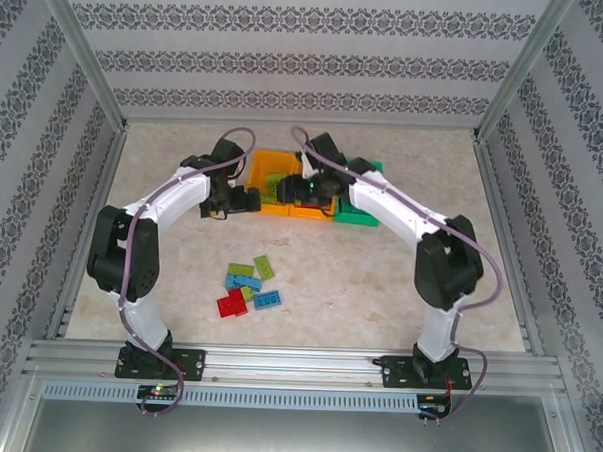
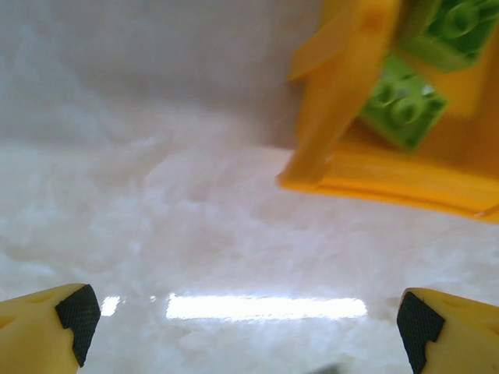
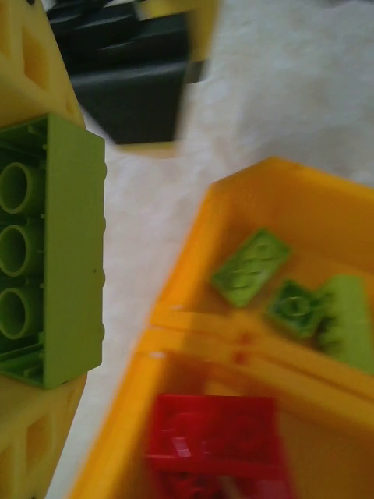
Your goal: Sort the legos into containers by color
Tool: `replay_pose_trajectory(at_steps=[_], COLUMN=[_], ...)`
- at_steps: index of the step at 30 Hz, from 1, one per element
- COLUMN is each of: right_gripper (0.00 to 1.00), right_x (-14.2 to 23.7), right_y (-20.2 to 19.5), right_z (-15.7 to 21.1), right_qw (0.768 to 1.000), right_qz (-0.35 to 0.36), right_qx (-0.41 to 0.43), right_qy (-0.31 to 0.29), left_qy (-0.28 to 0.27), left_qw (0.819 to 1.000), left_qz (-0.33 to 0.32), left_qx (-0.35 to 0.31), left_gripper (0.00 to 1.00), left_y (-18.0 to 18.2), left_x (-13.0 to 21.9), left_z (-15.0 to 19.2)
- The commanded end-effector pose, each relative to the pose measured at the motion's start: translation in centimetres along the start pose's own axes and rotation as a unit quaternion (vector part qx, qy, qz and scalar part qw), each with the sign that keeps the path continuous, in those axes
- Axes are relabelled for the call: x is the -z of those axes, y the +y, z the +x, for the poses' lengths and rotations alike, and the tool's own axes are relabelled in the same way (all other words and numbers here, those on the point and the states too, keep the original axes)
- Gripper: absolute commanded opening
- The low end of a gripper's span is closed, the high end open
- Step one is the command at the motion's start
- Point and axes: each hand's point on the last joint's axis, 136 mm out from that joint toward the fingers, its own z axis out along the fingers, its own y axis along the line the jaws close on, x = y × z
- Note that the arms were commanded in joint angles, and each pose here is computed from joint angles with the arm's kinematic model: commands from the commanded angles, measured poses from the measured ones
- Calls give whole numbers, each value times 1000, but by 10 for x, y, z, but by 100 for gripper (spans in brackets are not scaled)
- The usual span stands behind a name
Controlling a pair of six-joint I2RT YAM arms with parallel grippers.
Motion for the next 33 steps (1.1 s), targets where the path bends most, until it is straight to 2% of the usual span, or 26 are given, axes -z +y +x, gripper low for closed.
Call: replay_pose_trajectory(at_steps=[1,9,14,19,26,33], right_gripper=[53,59,62,74,88,88], right_x=[-13,-51,-68,-82,-83,-64], right_y=[5,-1,-4,-13,-12,1], right_z=[-28,-72,-85,-86,-86,-94], right_qw=[999,996,994,993,994,993], right_qz=[-34,-53,-63,-60,-73,-92], right_qx=[-34,-69,-85,-96,-81,-70], right_qy=[3,7,9,20,22,6], left_qy=[-21,5,34,66,127,152], left_qw=[1000,1000,999,996,991,988], left_qz=[-8,25,31,50,45,31], left_qx=[12,10,9,16,-3,2], left_gripper=[100,100,99,100,100,100], left_y=[10,1,-13,-32,-55,-64], left_x=[8,2,-3,-11,-20,-24], left_z=[0,21,41,63,98,124])
